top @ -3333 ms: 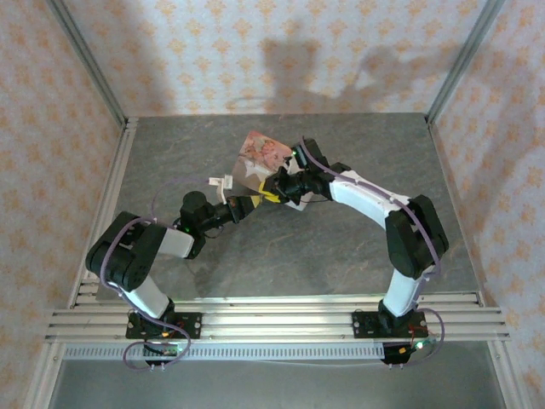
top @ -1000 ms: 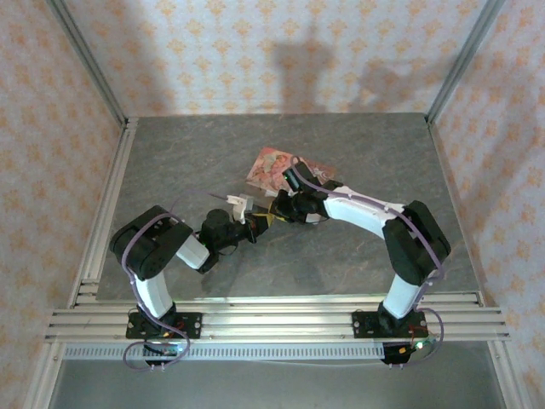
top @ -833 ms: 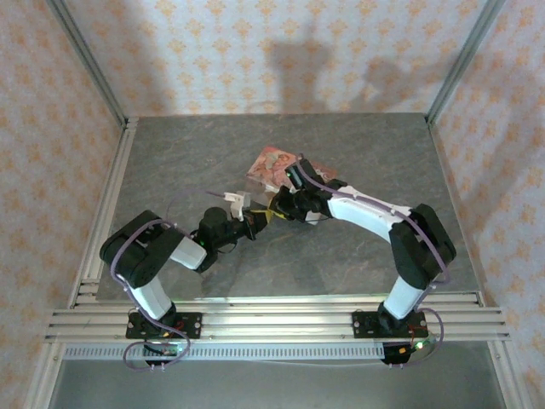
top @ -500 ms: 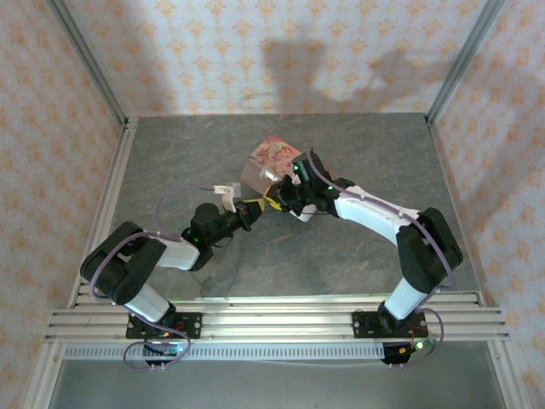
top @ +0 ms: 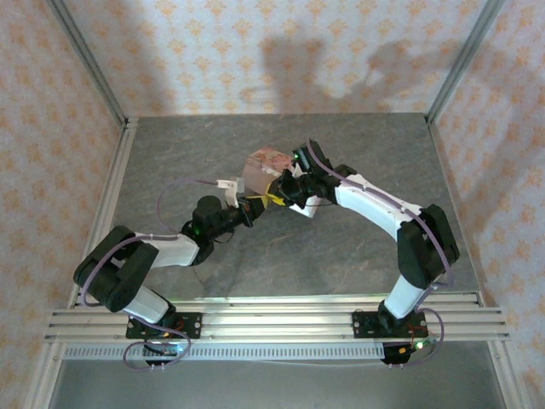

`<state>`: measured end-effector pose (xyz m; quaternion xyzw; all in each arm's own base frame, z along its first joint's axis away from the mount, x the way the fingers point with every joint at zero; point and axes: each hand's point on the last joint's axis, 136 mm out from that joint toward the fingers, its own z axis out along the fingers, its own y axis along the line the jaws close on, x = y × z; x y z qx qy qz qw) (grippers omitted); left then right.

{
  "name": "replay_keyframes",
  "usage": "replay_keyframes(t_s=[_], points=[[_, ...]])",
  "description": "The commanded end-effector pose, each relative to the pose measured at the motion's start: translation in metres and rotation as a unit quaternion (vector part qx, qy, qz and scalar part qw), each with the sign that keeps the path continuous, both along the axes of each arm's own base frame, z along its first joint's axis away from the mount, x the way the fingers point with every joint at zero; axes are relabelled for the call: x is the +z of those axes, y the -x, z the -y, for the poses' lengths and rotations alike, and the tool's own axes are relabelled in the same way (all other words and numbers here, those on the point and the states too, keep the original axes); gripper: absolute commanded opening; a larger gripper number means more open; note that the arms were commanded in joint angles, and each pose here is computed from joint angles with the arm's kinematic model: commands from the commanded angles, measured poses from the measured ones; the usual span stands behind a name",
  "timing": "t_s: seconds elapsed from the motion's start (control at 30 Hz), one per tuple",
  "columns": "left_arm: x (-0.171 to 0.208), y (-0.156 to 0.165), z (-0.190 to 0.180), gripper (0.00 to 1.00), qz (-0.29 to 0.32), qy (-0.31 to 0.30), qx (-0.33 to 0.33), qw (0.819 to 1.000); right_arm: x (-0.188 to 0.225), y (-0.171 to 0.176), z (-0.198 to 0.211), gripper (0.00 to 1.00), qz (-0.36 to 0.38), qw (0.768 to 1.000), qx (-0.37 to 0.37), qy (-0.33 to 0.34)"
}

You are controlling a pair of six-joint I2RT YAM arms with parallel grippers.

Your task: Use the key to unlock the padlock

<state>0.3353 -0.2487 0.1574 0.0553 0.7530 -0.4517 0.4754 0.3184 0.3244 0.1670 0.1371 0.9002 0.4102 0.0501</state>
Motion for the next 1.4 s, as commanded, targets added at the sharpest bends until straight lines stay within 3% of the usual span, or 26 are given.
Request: replay_keyframes(t_s=[0.0, 0.1, 0.27, 0.7, 1.03, 1.37], points=[[0.089, 0.01, 0.04, 0.0, 0.127, 0.088, -0.086, 0.984, 0.021, 0.062, -0.059, 0.0, -0.058, 0.984, 0.131, -0.108], [0.081, 0.008, 0.036, 0.01, 0.116, 0.075, -0.076, 0.987, 0.019, 0.047, -0.042, 0.0, -0.044, 0.991, 0.094, -0.088], [0.072, 0.006, 0.022, 0.22, 0.101, 0.059, -0.059, 0.991, 0.019, 0.028, -0.014, 0.0, -0.024, 0.997, 0.039, -0.069], [0.058, 0.001, -0.008, 0.52, 0.07, 0.04, -0.023, 0.997, 0.015, 0.013, 0.006, 0.0, -0.014, 0.998, 0.001, -0.065], [0.065, 0.013, -0.026, 0.53, 0.054, 0.066, -0.051, 0.995, 0.011, 0.013, 0.007, 0.0, -0.016, 0.998, 0.001, -0.064], [0.041, 0.018, -0.016, 0.41, 0.023, 0.07, -0.088, 0.993, 0.015, 0.012, 0.006, 0.0, -0.015, 0.997, 0.0, -0.073]])
